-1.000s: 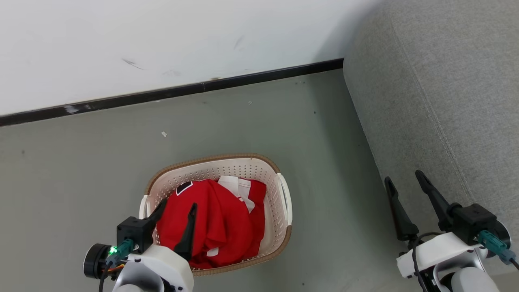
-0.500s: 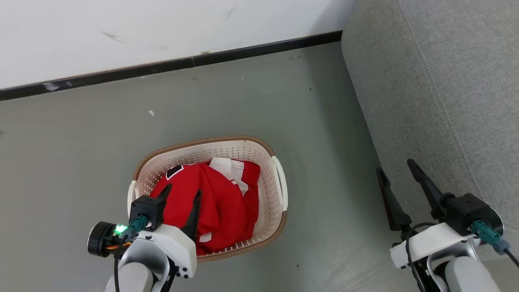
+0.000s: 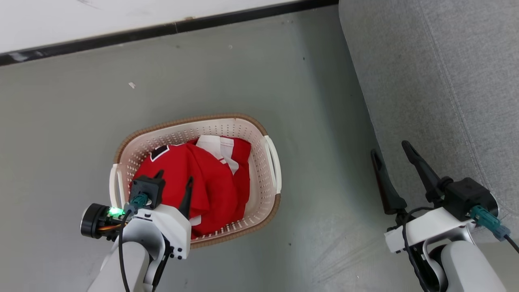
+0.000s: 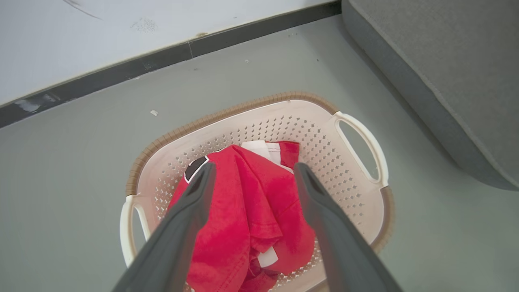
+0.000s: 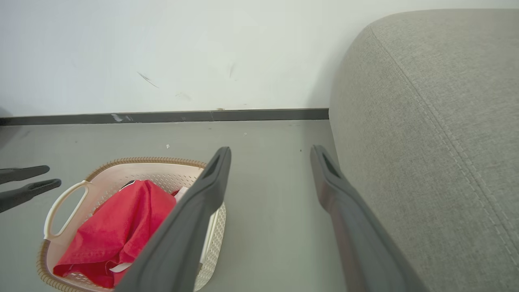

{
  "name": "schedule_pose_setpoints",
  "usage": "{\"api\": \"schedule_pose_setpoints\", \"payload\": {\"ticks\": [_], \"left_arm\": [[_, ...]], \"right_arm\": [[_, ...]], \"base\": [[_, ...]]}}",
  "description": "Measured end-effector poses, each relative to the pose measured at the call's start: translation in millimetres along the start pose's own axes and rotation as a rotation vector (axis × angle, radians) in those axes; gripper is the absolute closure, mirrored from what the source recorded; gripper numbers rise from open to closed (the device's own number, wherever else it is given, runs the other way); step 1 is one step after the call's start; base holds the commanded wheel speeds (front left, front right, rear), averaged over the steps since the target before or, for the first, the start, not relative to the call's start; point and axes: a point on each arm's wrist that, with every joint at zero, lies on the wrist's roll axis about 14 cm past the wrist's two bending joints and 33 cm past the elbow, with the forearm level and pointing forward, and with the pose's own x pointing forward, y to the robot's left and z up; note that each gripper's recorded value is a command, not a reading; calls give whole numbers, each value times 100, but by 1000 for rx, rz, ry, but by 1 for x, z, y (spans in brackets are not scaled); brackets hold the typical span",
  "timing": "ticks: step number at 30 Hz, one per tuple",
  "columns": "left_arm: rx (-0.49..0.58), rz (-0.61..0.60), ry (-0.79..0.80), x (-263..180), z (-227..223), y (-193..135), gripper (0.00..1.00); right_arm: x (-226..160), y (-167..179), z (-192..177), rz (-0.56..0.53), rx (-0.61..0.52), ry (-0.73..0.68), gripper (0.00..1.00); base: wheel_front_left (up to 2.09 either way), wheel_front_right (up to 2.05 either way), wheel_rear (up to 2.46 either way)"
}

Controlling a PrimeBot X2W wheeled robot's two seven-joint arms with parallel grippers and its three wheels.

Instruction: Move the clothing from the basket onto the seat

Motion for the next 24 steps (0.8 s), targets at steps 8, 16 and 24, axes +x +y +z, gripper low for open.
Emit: {"api": "schedule_pose_setpoints", "payload": {"ticks": [8,16,24], "left_arm": [[-15,12,59,22,-18,8,0],[-24,45,104,45,-34,24,0],[-32,61,135,69,-47,31,0]], "right_arm": [[12,1,-10,5,10,20,0],[26,-2,-14,7,-7,17,0],[35,-1,-23,15,-20,33,0]], "base": [[0,0,0],[0,0,0],[0,0,0]]}}
